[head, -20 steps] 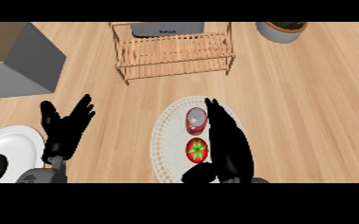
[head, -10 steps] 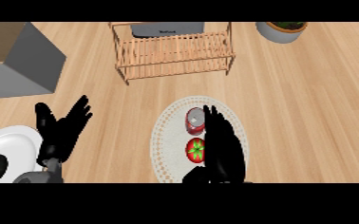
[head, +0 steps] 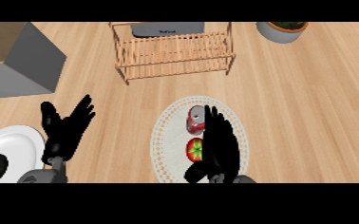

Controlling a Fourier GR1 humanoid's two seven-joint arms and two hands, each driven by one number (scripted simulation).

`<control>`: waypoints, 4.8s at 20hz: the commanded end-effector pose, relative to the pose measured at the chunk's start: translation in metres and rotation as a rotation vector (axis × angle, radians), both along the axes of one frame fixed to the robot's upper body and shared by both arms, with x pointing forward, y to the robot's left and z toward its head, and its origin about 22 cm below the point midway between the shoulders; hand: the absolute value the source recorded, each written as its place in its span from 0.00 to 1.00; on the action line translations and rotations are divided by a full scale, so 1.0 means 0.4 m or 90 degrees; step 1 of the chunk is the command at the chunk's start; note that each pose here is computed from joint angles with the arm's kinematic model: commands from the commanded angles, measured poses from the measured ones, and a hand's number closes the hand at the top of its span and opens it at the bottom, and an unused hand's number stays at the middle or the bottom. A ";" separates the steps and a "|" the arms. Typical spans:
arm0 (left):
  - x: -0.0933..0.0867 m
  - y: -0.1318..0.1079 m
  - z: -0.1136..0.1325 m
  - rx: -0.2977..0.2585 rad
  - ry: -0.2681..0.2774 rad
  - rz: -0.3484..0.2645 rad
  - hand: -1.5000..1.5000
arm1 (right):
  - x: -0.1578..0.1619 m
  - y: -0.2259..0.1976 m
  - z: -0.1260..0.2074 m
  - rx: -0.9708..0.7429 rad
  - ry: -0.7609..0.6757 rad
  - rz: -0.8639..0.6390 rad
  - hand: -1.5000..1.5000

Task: Pick the tomato from the placemat and place it in the tiered shelf

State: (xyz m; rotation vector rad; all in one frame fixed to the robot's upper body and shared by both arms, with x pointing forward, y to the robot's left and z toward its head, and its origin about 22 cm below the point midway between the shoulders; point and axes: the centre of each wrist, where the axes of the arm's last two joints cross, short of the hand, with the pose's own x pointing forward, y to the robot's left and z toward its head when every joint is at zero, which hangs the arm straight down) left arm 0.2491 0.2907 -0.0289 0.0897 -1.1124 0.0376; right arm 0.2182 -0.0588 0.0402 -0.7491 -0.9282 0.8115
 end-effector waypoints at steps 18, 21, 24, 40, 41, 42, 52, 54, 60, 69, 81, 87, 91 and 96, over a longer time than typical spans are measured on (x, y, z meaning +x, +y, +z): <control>-0.006 -0.022 0.008 0.000 -0.016 0.002 0.50 | 0.053 0.003 -0.150 -0.004 0.009 -0.059 0.00; 0.011 -0.017 0.021 -0.002 -0.015 -0.005 0.50 | 0.046 0.009 -0.180 -0.113 0.121 0.109 1.00; 0.018 -0.025 -0.012 0.003 0.006 -0.004 0.50 | 0.071 0.041 -0.148 -0.017 0.072 0.073 1.00; 0.020 -0.034 0.016 -0.012 -0.008 -0.032 0.50 | 0.054 0.224 0.031 0.103 -0.091 0.311 1.00; 0.034 -0.027 -0.004 0.002 -0.001 -0.025 0.50 | 0.046 0.233 0.070 0.134 -0.106 0.314 1.00; 0.006 -0.028 0.003 0.006 -0.004 -0.023 0.50 | 0.040 0.244 0.094 0.124 -0.150 0.325 1.00; 0.014 -0.005 -0.002 -0.002 0.016 0.008 0.50 | -0.021 0.290 0.412 0.141 -0.354 0.236 1.00; 0.016 0.022 0.004 -0.003 0.008 0.001 0.50 | -0.002 0.284 0.490 0.128 -0.377 0.219 1.00; -0.009 0.018 -0.007 0.001 0.010 0.010 0.50 | 0.027 0.273 0.645 0.130 -0.414 0.165 1.00; 0.013 0.008 0.024 -0.002 0.004 0.004 0.50 | 0.179 0.188 0.820 0.148 -0.441 0.092 1.00; -0.006 0.036 0.007 0.000 -0.004 -0.009 0.50 | 0.393 0.110 0.786 0.107 -0.390 0.128 1.00; -0.002 0.025 0.024 0.003 0.004 -0.004 0.50 | 0.432 0.139 0.737 0.074 -0.387 0.144 1.00; -0.010 -0.042 -0.004 0.001 -0.008 -0.008 0.50 | 0.499 0.073 0.723 0.055 -0.389 0.142 1.00; 0.021 0.009 0.002 -0.005 -0.004 -0.007 0.50 | 0.533 0.084 0.672 0.041 -0.408 0.139 1.00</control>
